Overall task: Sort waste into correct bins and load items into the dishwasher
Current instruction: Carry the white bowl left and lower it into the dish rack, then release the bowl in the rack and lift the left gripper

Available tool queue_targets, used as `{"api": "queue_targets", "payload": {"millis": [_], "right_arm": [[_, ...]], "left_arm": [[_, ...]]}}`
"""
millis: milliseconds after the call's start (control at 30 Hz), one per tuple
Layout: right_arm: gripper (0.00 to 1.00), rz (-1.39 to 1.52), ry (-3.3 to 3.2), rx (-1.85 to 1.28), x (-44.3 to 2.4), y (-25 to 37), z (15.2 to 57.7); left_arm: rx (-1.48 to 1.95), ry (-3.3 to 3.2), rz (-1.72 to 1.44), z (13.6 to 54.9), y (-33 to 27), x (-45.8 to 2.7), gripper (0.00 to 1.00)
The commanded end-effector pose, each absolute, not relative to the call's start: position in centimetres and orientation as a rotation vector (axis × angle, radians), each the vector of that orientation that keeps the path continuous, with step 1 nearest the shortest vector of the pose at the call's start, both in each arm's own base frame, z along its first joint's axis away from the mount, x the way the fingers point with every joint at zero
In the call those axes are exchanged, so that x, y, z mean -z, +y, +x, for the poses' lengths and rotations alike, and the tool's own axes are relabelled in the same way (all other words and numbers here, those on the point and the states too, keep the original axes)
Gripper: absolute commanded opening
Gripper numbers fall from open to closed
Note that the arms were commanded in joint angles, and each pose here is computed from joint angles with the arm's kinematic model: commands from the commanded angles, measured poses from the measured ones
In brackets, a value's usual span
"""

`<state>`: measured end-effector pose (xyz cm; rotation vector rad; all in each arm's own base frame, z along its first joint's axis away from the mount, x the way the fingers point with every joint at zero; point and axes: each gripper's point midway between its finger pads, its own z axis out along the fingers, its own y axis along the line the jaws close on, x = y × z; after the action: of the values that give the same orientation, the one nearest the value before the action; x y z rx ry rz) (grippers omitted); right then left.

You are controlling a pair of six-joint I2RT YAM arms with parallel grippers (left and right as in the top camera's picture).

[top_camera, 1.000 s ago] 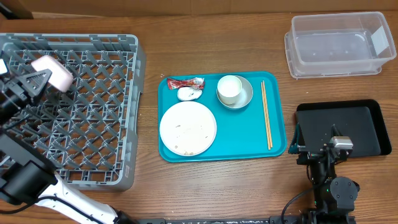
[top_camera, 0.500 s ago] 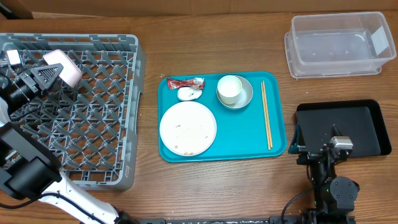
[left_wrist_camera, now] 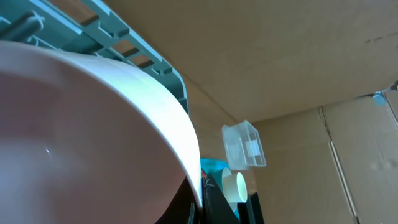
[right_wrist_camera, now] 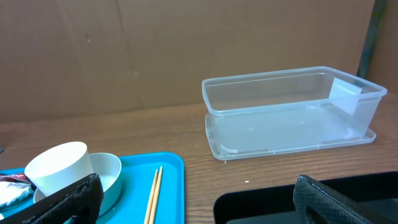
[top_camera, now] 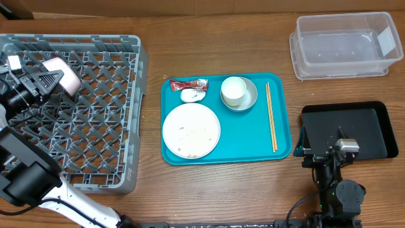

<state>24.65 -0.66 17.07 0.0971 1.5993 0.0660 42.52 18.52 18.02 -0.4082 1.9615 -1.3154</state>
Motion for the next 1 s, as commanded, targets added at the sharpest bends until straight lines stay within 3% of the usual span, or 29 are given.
{"api": "queue_targets", "payload": {"millis": [0, 200, 367, 433, 533, 967], "right_arm": [[0.99, 0.103, 1.592, -0.054, -17.0, -0.9, 24.6], [1.00, 0.103, 1.591, -0.054, -17.0, -0.9, 24.6], [1.00, 0.103, 1.592, -0.054, -17.0, -0.9, 24.6], [1.00, 0.103, 1.591, -0.054, -17.0, -0.9, 24.6], [1.00, 0.103, 1.591, -0.054, -17.0, -0.9, 24.6], [1.00, 0.103, 1.591, -0.054, -17.0, -0.9, 24.6]], "left_arm": [[1.245, 2.075, -0.549, 41.7, 19.5, -15.1, 0.06], [1.224, 2.089, -0.722, 40.6, 21.7, -14.2, 0.07], [1.220, 2.078, -0.827, 39.1, 23.3, -13.8, 0.56], [1.213, 2.087, -0.915, 38.3, 24.0, -13.3, 0.87], [1.199, 2.102, -0.999, 37.3, 24.7, -12.8, 0.93], [1.121, 2.007, -1.129, 34.1, 29.9, -18.8, 0.90]]}}
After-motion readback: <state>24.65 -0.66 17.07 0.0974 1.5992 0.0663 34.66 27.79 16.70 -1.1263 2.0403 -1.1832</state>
